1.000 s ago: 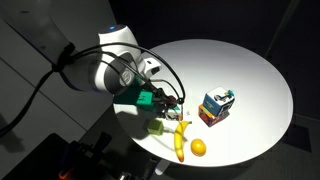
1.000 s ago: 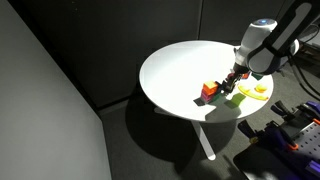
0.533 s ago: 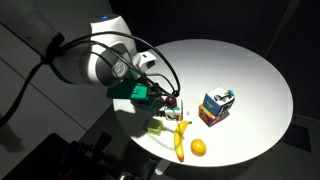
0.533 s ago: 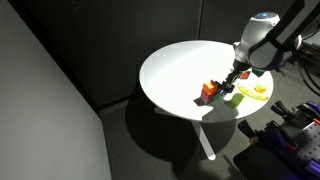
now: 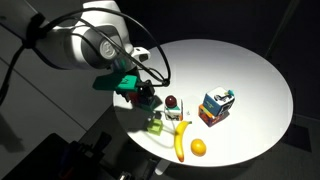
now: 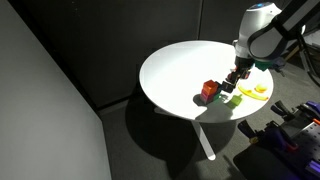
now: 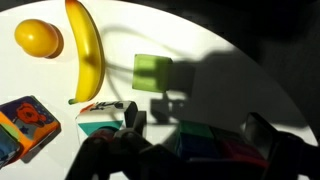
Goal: Put the yellow block on the table
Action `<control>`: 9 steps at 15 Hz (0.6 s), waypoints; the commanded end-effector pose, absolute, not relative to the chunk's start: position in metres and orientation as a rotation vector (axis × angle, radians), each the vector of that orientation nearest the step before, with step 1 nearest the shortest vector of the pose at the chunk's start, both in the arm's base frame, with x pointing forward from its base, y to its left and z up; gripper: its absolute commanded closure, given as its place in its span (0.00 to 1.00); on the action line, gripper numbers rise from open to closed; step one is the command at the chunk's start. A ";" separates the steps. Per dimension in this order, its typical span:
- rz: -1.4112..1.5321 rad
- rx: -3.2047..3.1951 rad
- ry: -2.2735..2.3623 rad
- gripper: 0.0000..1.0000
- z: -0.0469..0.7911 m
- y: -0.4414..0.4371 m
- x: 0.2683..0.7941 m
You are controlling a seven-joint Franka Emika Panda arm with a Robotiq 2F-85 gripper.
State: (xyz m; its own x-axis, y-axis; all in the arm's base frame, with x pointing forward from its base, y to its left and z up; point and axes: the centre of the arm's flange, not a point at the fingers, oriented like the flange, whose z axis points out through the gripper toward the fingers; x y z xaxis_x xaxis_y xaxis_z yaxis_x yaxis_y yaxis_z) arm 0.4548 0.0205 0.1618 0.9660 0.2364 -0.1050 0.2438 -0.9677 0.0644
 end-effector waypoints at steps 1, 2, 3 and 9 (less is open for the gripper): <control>-0.209 3.059 0.328 0.00 0.187 0.029 0.446; -0.222 3.062 0.325 0.00 0.190 0.031 0.445; -0.232 3.066 0.322 0.00 0.194 0.033 0.444; -0.224 3.107 0.293 0.00 0.213 0.042 0.440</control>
